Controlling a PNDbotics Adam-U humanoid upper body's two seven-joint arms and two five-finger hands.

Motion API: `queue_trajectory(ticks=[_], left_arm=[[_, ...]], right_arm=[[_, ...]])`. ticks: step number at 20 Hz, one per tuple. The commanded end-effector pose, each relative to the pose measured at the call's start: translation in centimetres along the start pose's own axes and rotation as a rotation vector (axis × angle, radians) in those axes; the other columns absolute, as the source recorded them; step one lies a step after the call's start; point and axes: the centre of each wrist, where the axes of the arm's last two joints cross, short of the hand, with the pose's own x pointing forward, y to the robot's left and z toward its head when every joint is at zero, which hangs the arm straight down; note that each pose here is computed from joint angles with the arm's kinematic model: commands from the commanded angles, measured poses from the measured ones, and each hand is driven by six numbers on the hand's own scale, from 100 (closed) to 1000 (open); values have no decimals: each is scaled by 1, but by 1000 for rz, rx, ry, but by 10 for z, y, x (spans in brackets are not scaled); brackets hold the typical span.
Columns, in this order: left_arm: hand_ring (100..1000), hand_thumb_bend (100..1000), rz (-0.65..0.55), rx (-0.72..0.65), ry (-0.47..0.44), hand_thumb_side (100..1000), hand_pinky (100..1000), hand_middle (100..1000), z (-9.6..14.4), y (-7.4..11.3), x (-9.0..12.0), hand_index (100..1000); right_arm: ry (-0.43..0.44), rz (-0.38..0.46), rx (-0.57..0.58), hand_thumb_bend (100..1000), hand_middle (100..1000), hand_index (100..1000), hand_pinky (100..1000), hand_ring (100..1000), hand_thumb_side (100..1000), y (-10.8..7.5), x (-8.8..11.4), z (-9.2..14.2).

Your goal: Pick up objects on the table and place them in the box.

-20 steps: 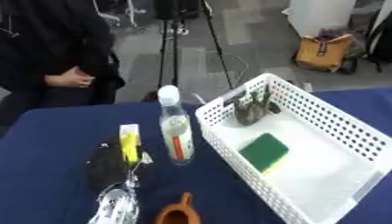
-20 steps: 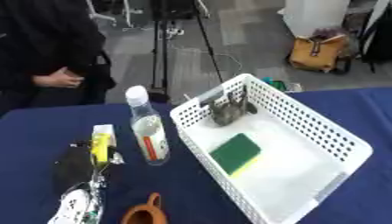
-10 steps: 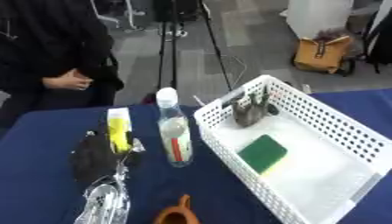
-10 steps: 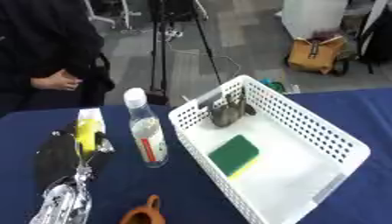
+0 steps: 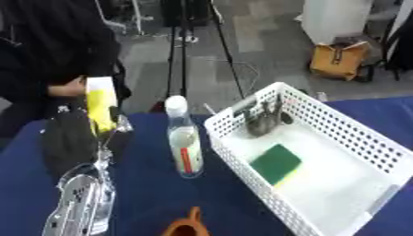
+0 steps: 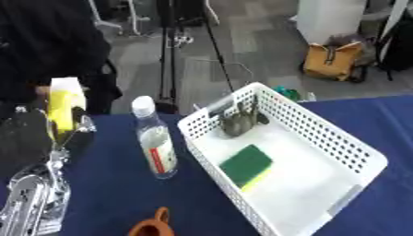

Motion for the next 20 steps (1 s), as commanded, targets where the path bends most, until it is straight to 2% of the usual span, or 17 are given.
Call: queue_trajectory(ticks=[1, 11, 20], left_arm=[[160, 100, 20, 76, -32, 533, 100, 299, -9, 26, 4, 730], [165, 100, 104, 114, -152, 537, 100, 298, -20, 65, 31, 723], [168, 100, 170, 84, -305, 530, 100, 301, -21, 80, 63, 721]], right_arm=[[-22, 4, -1, 100, 489, 589, 624, 507, 758, -2, 2, -4], [-9, 5, 17, 100, 489, 589, 625, 507, 756, -2, 2, 0], [-2, -10, 34, 100, 489, 589, 625, 507, 754, 0, 3, 4]])
